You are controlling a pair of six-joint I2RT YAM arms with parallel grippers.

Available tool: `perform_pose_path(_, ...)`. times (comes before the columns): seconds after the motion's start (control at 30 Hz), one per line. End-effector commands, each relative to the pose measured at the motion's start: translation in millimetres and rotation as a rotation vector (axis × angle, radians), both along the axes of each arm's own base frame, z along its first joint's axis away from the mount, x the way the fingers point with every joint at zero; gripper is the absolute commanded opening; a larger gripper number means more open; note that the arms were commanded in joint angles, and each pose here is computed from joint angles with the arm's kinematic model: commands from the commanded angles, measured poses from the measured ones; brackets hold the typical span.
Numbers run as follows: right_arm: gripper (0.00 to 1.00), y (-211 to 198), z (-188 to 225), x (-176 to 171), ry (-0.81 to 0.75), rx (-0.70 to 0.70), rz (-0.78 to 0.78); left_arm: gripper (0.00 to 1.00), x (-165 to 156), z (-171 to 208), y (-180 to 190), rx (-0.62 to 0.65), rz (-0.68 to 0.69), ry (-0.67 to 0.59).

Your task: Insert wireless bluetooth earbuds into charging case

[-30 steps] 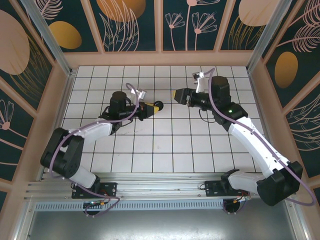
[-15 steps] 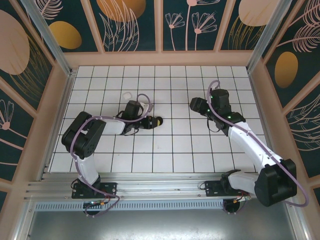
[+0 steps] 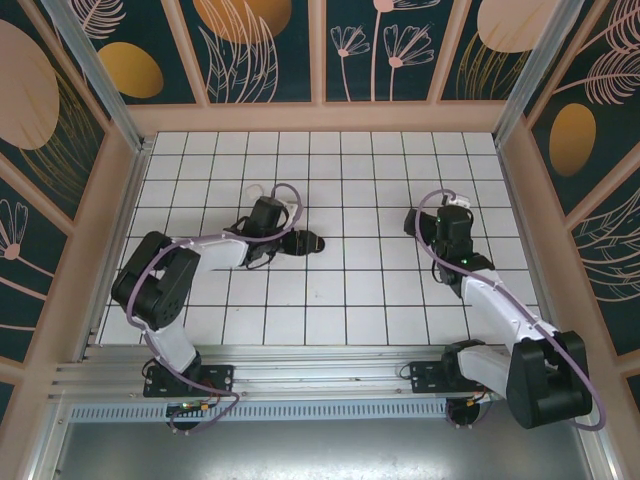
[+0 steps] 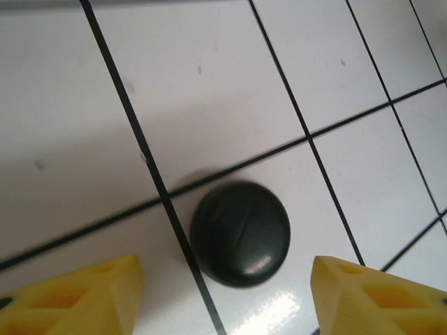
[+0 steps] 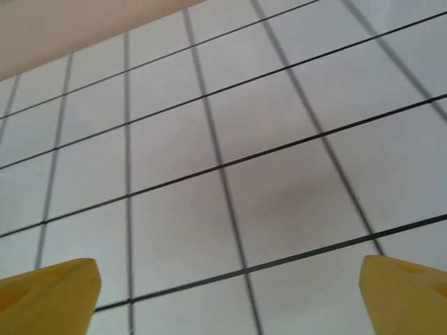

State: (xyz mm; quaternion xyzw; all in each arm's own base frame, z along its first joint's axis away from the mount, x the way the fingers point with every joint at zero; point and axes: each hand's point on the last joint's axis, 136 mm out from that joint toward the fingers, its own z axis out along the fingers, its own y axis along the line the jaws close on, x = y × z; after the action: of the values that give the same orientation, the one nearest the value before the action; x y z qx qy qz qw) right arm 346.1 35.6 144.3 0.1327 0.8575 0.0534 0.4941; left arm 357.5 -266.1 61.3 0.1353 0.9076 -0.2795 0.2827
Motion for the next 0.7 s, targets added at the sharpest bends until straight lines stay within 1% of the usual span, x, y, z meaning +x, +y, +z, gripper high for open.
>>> perform_pose_path(0.0, 0.99, -38.1, 17.1, 8.3, -0.128, -0.145, -0.125, 0.69, 23.2, 48.0, 19.5, 0.121, 0.03, -0.146)
perform_pose_path(0.13, 0.99, -69.0, 7.1, 10.5, -0.148, -0.164, -0.216, 0.8, 43.3, 92.4, 57.4, 0.185, 0.126, -0.27)
perform_pose_path(0.2, 0.99, -80.6, 6.7, 12.4, -0.18, -0.159, -0.244, 0.88, 52.7, 113.0, 85.2, 0.217, 0.2, -0.343)
perform_pose_path(0.27, 0.99, -87.2, 5.6, 15.0, -0.218, -0.149, -0.243, 0.98, 61.0, 133.4, 120.9, 0.266, 0.304, -0.437)
perform_pose_path(0.33, 0.99, -85.9, 4.4, 19.9, -0.259, -0.129, -0.197, 0.99, 61.6, 136.3, 156.9, 0.322, 0.402, -0.5)
perform_pose_path(0.47, 0.99, -80.9, 0.2, 28.3, -0.312, -0.108, -0.124, 0.98, 58.0, 143.8, 228.1, 0.38, 0.629, -0.606)
perform_pose_path(0.57, 0.99, -72.8, 2.0, 29.1, -0.36, -0.117, -0.071, 0.98, 47.3, 138.4, 266.2, 0.401, 0.732, -0.65)
perform_pose_path(0.63, 0.99, -71.9, 0.5, 27.4, -0.378, -0.122, -0.065, 0.99, 38.7, 130.8, 291.6, 0.413, 0.795, -0.662)
perform_pose_path(0.67, 0.99, -71.7, -2.3, 27.7, -0.377, -0.119, -0.062, 0.98, 34.6, 126.9, 299.5, 0.399, 0.807, -0.673)
